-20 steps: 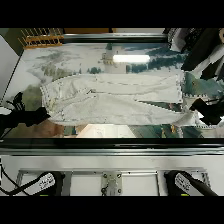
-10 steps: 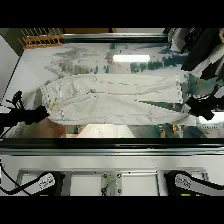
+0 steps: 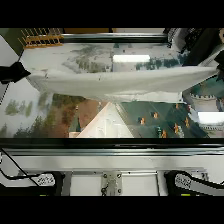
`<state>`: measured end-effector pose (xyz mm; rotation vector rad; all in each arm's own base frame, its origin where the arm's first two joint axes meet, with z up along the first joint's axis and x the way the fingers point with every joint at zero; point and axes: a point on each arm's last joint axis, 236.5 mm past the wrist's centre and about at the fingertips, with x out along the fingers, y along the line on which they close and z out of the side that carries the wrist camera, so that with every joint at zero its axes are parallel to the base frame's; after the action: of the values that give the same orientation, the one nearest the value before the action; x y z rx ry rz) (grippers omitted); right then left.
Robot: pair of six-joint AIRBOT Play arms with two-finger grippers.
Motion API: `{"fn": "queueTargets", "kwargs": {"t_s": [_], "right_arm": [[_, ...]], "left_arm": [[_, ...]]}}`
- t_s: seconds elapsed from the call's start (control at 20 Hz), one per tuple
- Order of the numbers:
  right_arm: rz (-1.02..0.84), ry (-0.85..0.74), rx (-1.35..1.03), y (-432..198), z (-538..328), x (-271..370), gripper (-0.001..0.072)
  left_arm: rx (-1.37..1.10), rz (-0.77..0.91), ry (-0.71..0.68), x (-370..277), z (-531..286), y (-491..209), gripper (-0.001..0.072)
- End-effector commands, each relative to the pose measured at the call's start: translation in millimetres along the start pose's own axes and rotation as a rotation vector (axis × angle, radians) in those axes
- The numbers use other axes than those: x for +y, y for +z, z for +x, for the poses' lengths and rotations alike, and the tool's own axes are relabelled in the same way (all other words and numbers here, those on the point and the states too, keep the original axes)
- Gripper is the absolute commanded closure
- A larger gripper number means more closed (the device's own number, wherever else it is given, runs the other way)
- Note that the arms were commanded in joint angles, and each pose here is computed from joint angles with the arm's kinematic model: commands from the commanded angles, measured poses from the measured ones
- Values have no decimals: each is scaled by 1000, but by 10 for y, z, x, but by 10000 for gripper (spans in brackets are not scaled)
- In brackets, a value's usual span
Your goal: Fold the clothes and pants, and hang the long-sleeved shirts on hangers.
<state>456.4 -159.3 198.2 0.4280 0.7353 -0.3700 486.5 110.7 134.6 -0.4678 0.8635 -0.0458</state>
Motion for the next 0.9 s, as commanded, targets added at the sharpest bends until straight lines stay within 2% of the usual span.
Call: {"fn": "queueTargets", "kwargs": {"t_s": [0.0,0.2,0.4,0.6,0.85], "right_arm": [[-155,-31,73,-280,10,-139,685],[-195,-93,263,-1521,443,-599,685],[-136,-138,377,-2659,475,-1043,684],[-61,-188,445,-3098,199,-1328,683],[11,-235,531,-3273,-42,-1514,653]], "left_arm": [[26,10,18,101,-71,-79,680],[223,-32,40,670,212,-1205,680],[370,-138,37,1084,284,-2200,680],[408,-222,37,1256,240,-2535,680],[395,-231,41,1311,166,-2462,680]]}}
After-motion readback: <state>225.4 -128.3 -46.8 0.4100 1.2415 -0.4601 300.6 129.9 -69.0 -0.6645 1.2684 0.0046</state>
